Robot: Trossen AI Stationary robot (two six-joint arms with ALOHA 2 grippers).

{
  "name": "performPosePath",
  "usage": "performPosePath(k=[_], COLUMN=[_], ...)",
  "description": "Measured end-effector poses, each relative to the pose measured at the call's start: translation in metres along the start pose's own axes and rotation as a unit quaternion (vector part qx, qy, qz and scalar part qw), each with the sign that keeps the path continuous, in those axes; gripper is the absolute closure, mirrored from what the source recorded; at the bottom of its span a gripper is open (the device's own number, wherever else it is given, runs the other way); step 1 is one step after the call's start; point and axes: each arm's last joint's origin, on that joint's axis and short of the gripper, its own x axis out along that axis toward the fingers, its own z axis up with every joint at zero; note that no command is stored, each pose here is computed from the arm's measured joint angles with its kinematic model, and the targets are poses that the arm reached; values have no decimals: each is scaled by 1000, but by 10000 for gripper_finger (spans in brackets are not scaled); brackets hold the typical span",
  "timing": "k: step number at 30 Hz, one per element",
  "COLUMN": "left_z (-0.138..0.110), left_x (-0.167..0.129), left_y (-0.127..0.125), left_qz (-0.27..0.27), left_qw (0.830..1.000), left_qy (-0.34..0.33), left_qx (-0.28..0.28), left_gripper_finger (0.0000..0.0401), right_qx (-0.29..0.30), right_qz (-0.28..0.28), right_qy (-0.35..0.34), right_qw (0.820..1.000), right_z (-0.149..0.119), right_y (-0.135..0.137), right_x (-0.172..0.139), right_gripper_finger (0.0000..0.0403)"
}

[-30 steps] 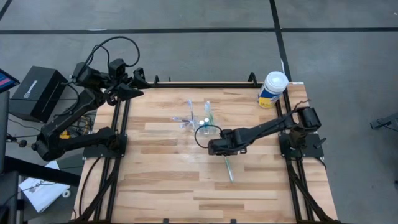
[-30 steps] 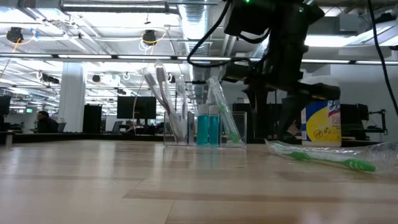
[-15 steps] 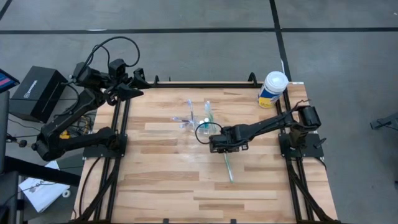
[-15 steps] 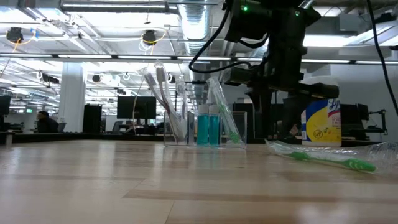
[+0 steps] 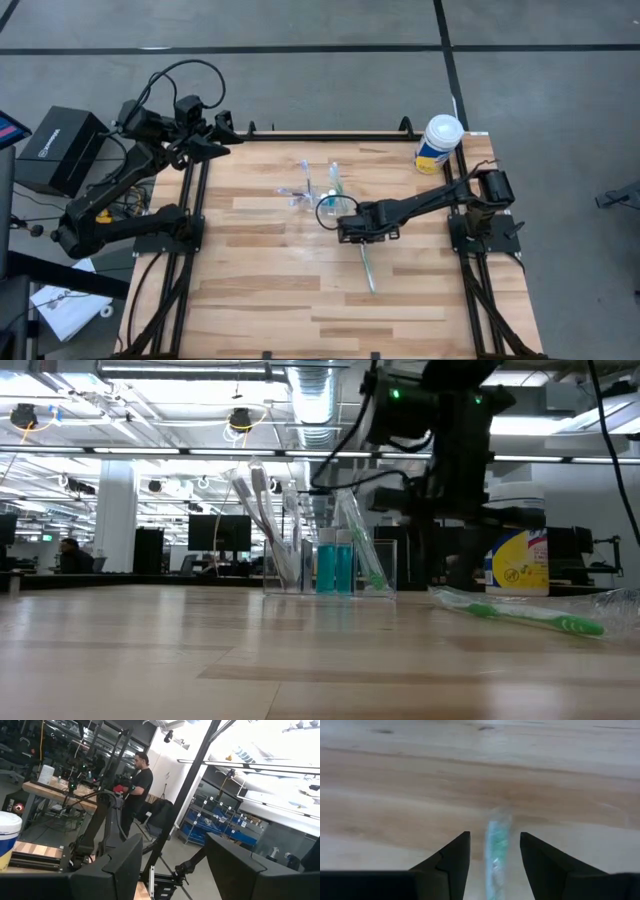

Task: Pick & Place toothbrushing station
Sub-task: Put the green toothbrush into the transparent organizer

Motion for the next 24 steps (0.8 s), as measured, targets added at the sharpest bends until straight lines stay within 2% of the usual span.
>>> performPosePath(k=[6,11,17,20,24], left_z=[0,0,0,0,0], left_x=[0,0,0,0,0], left_y=[0,0,0,0,0], left_qz=[0,-2,-2,-2,-2], left_qw=[1000,1000,1000,1000,1000], left_qy=[0,2,3,3,3], left_qx=[0,-1,-2,-3,-3], left_gripper_finger=[193,193,193,193,193], right_qx=[14,22,30,29,29], right_qz=[-12,17,15,14,8], right_qy=[7,20,13,13,10], right_qw=[1000,999,999,999,999], right_z=[-2,-4,-4,-4,-4], right_y=[-10,-12,-13,-14,-15], right_x=[10,19,20,20,21], right_gripper_finger=[241,243,247,265,317])
